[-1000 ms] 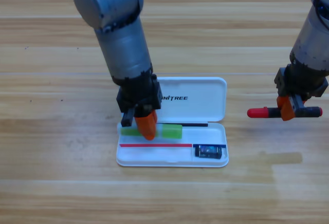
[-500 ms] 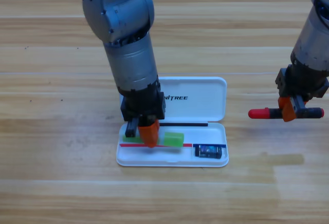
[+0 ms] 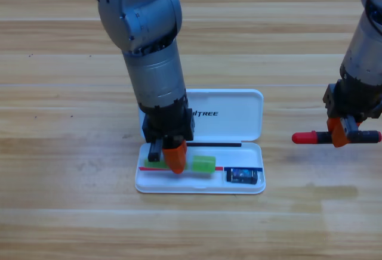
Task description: Clean up eraser and pencils
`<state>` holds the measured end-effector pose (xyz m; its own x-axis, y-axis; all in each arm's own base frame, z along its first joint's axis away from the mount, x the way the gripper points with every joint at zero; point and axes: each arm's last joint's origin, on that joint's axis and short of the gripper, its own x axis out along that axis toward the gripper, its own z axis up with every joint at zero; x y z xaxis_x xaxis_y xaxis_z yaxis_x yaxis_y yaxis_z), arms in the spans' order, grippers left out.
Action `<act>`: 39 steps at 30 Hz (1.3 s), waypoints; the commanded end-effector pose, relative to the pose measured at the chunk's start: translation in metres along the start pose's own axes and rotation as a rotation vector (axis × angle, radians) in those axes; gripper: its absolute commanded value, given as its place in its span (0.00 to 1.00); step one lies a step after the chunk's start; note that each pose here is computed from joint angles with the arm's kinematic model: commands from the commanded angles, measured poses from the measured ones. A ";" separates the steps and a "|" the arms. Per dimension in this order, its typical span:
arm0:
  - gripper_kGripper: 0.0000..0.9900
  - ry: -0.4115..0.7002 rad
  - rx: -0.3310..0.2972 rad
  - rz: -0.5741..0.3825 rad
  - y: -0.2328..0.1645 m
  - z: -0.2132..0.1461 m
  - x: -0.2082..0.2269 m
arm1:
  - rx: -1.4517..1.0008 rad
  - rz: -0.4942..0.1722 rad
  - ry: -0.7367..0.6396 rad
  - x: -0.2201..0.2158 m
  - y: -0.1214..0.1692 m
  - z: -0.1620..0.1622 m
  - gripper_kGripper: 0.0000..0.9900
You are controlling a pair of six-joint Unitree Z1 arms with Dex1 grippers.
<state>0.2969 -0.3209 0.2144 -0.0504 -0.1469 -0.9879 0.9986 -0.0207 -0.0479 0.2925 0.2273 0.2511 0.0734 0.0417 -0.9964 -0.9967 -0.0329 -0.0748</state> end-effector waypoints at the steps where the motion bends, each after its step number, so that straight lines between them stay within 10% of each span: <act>1: 0.00 0.001 0.002 -0.016 -0.009 0.002 0.003 | -0.031 -0.010 -0.007 -0.012 0.014 0.009 0.00; 25: 0.00 -0.013 0.005 -0.025 -0.018 -0.002 -0.004 | -0.033 -0.029 -0.013 -0.020 0.019 0.010 0.00; 29: 0.38 -0.011 0.002 -0.025 -0.018 -0.002 -0.005 | -0.033 -0.031 -0.015 -0.021 0.019 0.010 0.00; 36: 0.40 -0.013 0.002 -0.028 -0.018 -0.002 -0.006 | -0.034 -0.037 -0.010 -0.022 0.021 0.011 0.00; 39: 0.64 -0.014 -0.002 -0.026 -0.018 -0.002 -0.006 | -0.038 -0.037 -0.011 -0.022 0.022 0.012 0.00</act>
<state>0.2884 -0.3136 0.2277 -0.0491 -0.1699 -0.9842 0.9988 -0.0162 -0.0471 0.2830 0.2367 0.2522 0.0677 0.0399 -0.9969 -0.9962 -0.0528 -0.0698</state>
